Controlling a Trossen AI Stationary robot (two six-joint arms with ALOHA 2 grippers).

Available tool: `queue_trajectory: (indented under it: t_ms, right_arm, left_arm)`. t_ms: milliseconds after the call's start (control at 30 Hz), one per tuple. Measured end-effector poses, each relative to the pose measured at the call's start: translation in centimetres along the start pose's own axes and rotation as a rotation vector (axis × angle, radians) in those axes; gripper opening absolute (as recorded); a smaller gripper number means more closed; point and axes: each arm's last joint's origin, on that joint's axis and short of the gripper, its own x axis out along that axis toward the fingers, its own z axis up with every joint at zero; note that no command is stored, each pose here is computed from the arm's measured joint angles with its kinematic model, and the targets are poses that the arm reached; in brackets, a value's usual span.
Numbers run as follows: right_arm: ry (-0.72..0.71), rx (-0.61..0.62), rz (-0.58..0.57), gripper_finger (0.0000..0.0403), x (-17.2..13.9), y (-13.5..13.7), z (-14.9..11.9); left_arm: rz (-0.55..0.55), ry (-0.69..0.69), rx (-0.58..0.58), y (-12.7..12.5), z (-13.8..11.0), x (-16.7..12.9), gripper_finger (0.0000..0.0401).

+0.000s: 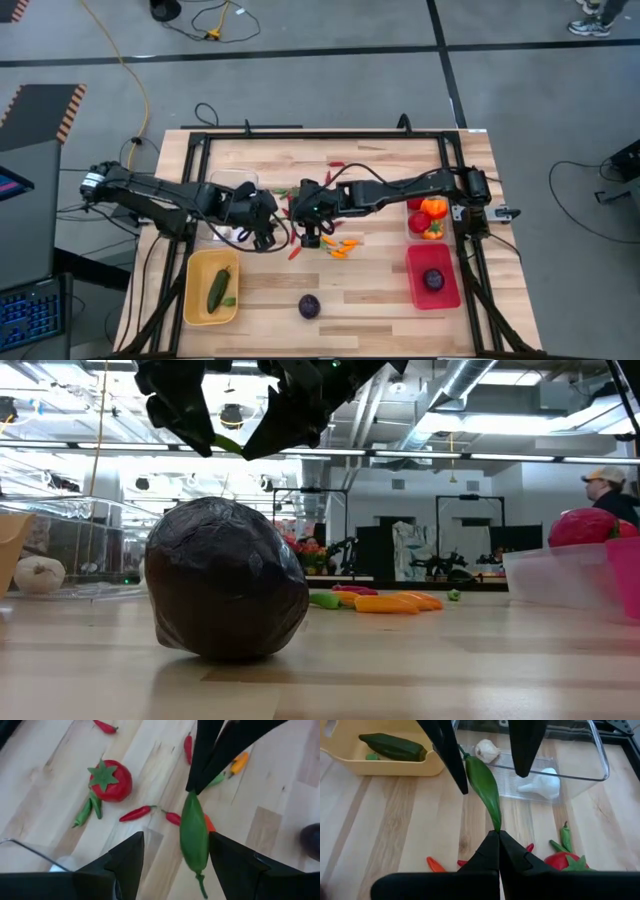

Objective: Sort produce into baskets
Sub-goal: Put the green chili pepper into the yellow bin

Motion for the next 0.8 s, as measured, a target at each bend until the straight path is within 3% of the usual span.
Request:
queue_trajectory:
  t_ms: [533, 800]
  right_arm:
    - [-0.001, 0.001, -0.001, 0.0023, 0.00, -0.04, 0.01]
    - [-0.001, 0.001, -0.001, 0.0028, 0.00, -0.04, 0.01]
  left_arm:
    - [-0.013, -0.003, 0.016, -0.08, 0.07, 0.02, 0.0071]
    - [-0.013, -0.003, 0.021, -0.07, 0.07, 0.02, 0.0043]
